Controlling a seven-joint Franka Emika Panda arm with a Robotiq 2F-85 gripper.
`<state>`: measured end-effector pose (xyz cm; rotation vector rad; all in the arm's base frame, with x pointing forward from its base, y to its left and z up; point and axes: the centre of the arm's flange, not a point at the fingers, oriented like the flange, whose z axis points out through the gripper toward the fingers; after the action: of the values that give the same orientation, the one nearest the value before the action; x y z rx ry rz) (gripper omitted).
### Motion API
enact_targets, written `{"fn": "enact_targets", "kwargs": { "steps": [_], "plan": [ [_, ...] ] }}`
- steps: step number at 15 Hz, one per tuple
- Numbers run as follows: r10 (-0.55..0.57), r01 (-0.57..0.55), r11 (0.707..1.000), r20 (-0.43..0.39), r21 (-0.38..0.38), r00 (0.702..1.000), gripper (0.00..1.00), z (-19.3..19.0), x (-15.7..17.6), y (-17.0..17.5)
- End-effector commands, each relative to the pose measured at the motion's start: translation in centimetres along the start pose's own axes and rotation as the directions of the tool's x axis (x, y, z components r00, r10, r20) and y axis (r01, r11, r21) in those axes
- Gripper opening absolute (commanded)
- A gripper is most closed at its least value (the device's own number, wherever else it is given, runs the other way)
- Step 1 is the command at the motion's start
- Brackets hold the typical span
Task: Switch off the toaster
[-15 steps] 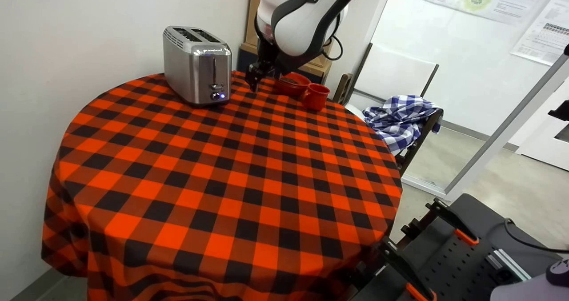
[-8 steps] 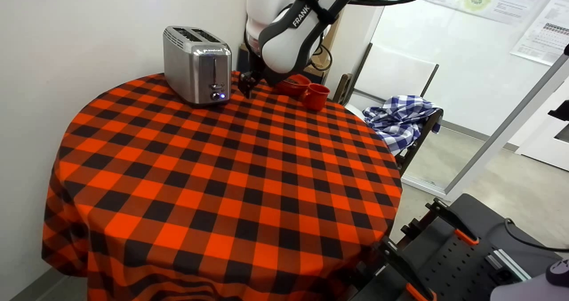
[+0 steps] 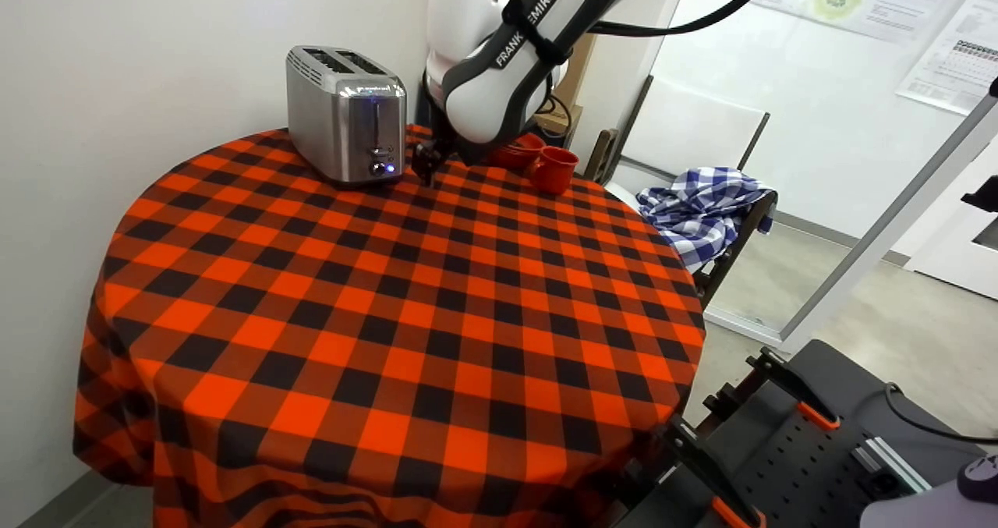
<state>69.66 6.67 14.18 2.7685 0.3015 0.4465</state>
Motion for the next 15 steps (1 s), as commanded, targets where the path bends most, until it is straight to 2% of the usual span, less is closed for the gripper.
{"fn": "enact_targets", "kwargs": {
  "steps": [1, 3, 8, 13, 15],
  "plan": [
    [0.0, 0.0, 1.0, -0.001, 0.0, 1.0, 1.0, 0.0, 0.0, 0.1],
    [-0.001, 0.001, 1.0, -0.002, 0.001, 1.0, 1.0, 0.0, 0.1, 0.1],
    [-0.097, 0.091, 0.992, -0.067, -0.087, 0.993, 1.0, -1.0, 0.1, -0.4],
    [-0.194, 0.175, 0.974, -0.135, -0.141, 0.972, 1.0, -1.2, 1.5, 0.0],
    [-0.229, 0.21, 0.968, -0.141, -0.139, 0.963, 1.0, -0.9, 2.2, 0.4]
  ]
}}
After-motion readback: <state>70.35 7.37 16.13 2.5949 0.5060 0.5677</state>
